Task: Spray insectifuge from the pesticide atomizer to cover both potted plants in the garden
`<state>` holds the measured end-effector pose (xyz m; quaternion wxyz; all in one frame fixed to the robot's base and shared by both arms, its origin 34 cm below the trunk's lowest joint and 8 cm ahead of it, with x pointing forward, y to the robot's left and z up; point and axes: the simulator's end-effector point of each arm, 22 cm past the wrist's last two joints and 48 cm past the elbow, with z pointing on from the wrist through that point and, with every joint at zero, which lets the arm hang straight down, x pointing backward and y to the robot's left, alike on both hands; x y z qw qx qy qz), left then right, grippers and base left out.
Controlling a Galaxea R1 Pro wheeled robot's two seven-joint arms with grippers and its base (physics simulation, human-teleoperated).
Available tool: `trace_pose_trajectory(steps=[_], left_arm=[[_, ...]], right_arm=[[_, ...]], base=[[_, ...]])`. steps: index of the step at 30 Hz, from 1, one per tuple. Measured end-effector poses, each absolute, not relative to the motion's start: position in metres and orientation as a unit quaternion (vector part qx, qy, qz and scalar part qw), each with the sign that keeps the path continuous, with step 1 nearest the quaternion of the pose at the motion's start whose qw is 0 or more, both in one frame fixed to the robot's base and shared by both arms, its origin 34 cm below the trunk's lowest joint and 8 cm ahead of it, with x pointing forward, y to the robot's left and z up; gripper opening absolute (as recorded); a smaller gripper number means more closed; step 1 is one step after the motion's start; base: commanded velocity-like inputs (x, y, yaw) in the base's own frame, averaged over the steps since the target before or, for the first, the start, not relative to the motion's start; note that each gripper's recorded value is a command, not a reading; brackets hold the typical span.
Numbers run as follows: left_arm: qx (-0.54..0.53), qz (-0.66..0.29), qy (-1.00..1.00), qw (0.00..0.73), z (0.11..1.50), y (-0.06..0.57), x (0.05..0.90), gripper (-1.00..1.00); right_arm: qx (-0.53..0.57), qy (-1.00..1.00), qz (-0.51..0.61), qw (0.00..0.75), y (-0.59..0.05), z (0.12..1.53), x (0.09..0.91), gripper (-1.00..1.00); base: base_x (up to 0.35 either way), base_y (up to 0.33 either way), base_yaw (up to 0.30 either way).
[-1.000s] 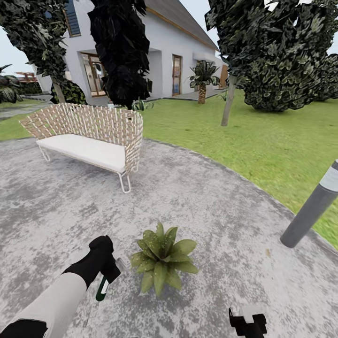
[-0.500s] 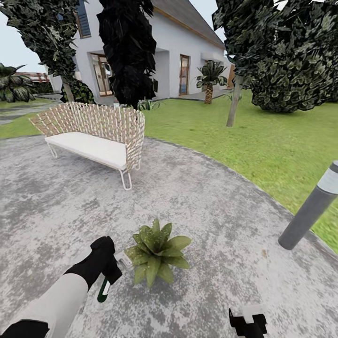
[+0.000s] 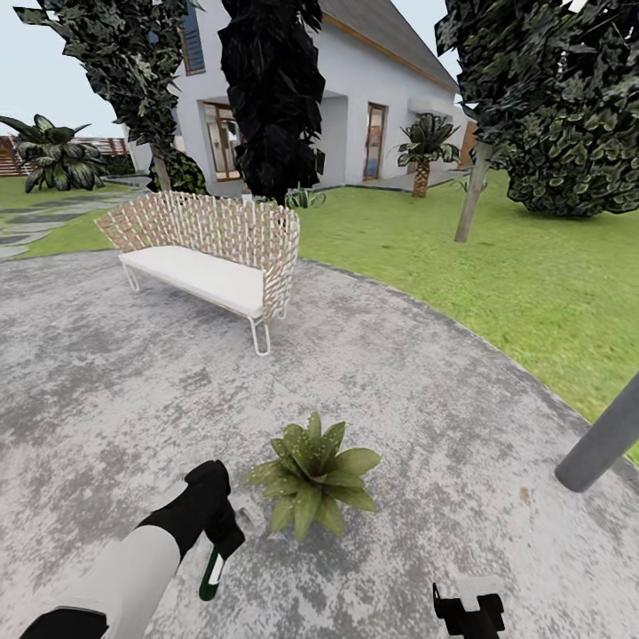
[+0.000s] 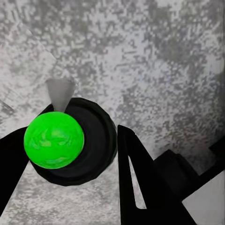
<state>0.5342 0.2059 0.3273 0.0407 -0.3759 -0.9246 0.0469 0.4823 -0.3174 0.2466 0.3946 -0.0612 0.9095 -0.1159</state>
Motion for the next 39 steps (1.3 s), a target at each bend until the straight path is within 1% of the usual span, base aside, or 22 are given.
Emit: trace_pose_trajectory(steps=[5,11,20,27,34,39], left_arm=[[-0.377,0.064,-0.923,0.045,0.330,0.200,0.530,-1.00],[-0.397,0.080,-0.914,0.034,0.329,0.225,0.532,-1.00],[-0.404,0.107,-0.908,0.020,0.332,0.192,0.533,-1.00],[-0.403,0.105,-0.909,0.016,0.334,0.193,0.536,-1.00],[-0.402,0.105,-0.909,0.015,0.334,0.192,0.537,-1.00],[-0.402,0.105,-0.909,0.014,0.334,0.192,0.537,-1.00]], right_arm=[[-0.062,0.910,-0.115,0.395,-0.317,0.247,0.482,1.00],[-0.062,0.910,-0.115,0.395,-0.317,0.247,0.482,1.00],[-0.062,0.909,-0.115,0.395,-0.317,0.247,0.483,1.00],[-0.061,0.909,-0.116,0.395,-0.317,0.247,0.483,1.00],[-0.061,0.909,-0.116,0.395,-0.317,0.247,0.482,1.00],[-0.061,0.909,-0.116,0.395,-0.317,0.247,0.482,1.00]], base=[[0.000,0.000,0.000],[0.000,0.000,0.000],[0.000,0.000,0.002],[0.006,-0.001,0.190],[0.175,-0.164,0.041],[-0.042,-0.245,0.001]])
